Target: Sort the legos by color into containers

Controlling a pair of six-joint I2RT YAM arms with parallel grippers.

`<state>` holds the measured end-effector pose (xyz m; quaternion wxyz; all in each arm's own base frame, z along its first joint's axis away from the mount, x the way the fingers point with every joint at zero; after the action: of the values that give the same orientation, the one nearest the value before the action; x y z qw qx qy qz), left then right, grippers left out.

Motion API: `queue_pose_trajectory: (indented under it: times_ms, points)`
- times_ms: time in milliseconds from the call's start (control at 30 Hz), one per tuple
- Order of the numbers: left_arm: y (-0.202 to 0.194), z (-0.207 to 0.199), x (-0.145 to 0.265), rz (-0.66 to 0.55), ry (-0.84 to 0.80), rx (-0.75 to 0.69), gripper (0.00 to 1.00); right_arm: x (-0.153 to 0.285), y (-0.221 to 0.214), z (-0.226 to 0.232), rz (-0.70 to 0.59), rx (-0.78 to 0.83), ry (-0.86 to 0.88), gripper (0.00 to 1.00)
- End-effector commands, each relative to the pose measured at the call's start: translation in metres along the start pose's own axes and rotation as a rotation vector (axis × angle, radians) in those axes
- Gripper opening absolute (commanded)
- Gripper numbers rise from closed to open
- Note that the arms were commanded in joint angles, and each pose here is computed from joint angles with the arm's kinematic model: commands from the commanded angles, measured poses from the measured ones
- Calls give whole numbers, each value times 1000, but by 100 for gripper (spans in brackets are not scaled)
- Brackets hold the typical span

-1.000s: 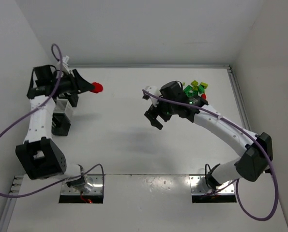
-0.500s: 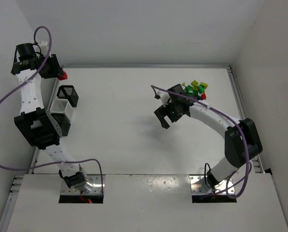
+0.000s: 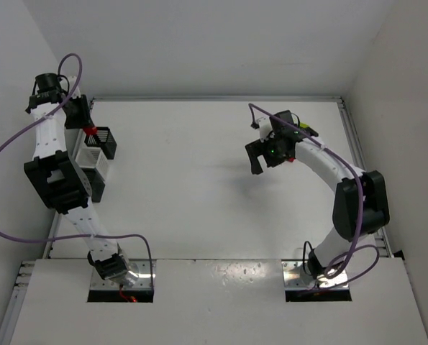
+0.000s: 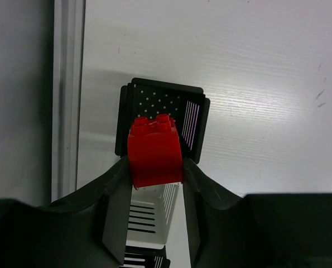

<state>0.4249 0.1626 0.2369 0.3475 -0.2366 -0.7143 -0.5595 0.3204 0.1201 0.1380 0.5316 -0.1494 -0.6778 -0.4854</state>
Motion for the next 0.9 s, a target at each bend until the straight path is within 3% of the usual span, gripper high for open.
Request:
queue_pose_trajectory:
  times_ms: [0, 167, 200, 400, 567, 633, 867]
  points:
    - [1, 6, 2, -1, 33, -7, 11, 8, 14, -15, -38, -61, -8, 98]
    - [-8, 7, -8, 37, 20, -8, 36, 12, 13, -32, -43, -104, -23, 98]
    - [-8, 7, -8, 37, 20, -8, 44, 12, 14, -31, -46, -104, -15, 98]
    - [-4, 2, -14, 38, -36, -6, 64, 18, 5, -64, -72, -153, -80, 96]
    - [3, -14, 6, -8, -129, 4, 67, 24, -7, -97, -62, -222, -106, 85]
    - [9, -27, 32, -76, -201, -17, 68, 27, -13, -110, -55, -245, -123, 79]
    - [-28, -61, 111, -188, -374, -220, 76, 23, -13, -124, -24, -200, -90, 70]
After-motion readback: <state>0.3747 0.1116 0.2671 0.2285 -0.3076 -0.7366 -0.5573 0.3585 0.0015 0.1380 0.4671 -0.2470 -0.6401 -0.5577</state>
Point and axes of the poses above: each gripper's point midway between its finger pads, its own x axis back along the fingers, its own z axis along the line the jaws close on, y = z × x, the point moved 6 cm from there along x, back along the fingers, and after that the axes turned 5 degrees about x, right-handed, at the moved point
